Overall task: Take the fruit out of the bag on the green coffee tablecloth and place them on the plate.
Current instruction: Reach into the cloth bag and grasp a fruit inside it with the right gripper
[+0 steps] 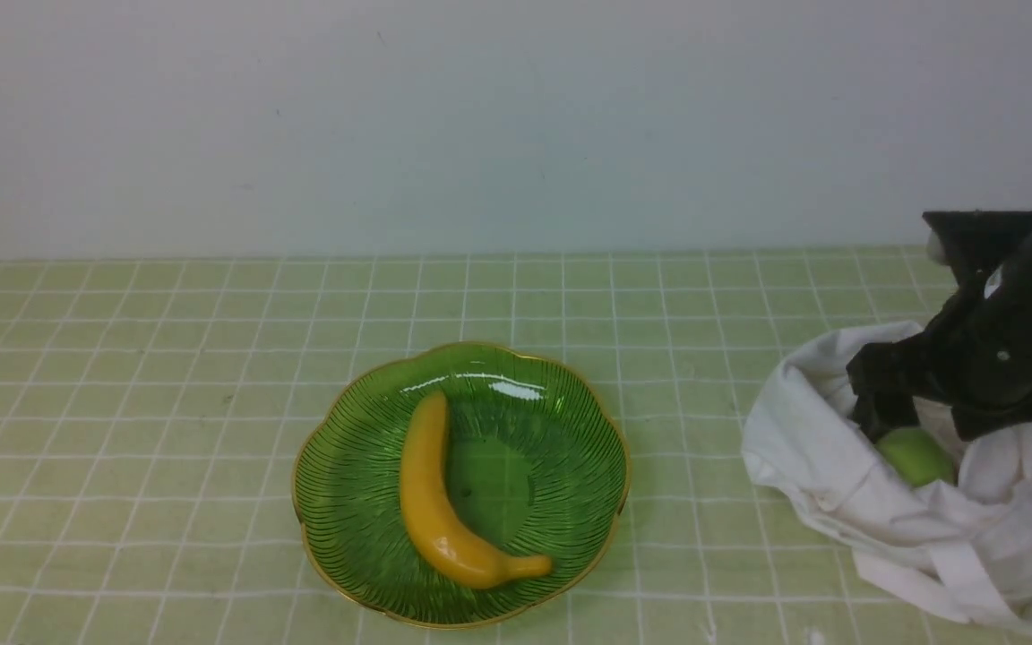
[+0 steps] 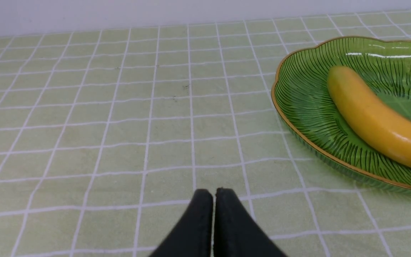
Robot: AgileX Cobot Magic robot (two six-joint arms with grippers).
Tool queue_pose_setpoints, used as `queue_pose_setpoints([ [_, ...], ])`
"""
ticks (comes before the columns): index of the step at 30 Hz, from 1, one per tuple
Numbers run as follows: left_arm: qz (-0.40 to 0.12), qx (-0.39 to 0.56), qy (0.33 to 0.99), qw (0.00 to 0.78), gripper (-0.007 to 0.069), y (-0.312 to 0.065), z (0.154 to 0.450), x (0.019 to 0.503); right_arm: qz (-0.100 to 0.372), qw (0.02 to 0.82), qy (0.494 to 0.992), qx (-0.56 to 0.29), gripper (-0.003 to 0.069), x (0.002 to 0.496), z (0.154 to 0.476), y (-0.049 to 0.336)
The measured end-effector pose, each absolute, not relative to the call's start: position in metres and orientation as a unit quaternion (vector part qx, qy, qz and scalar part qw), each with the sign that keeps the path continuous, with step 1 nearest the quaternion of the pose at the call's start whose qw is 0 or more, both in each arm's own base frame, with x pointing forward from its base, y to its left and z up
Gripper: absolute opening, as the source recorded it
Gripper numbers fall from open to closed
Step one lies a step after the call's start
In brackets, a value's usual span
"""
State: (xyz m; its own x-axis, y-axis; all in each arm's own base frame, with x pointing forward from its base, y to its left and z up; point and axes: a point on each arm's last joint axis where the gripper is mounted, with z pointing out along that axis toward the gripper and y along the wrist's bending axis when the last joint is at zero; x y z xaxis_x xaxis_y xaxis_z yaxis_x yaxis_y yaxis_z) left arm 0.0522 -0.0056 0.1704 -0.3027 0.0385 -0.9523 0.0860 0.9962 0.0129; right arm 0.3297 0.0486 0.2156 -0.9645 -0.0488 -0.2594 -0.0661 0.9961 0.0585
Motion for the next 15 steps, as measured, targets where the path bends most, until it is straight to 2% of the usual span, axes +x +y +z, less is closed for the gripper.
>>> queue_pose_setpoints([
  [10,-0.02,0.039,0.807,0.589,-0.0008,-0.006,0.17,0.052,0.037,0.108,0.993,-0.035,0.0617,0.33,0.206,0.056],
  [15,-0.02,0.039,0.807,0.589,-0.0008,-0.006,0.17,0.052,0.034,0.09,0.995,-0.037,0.0587,0.33,0.202,0.056],
])
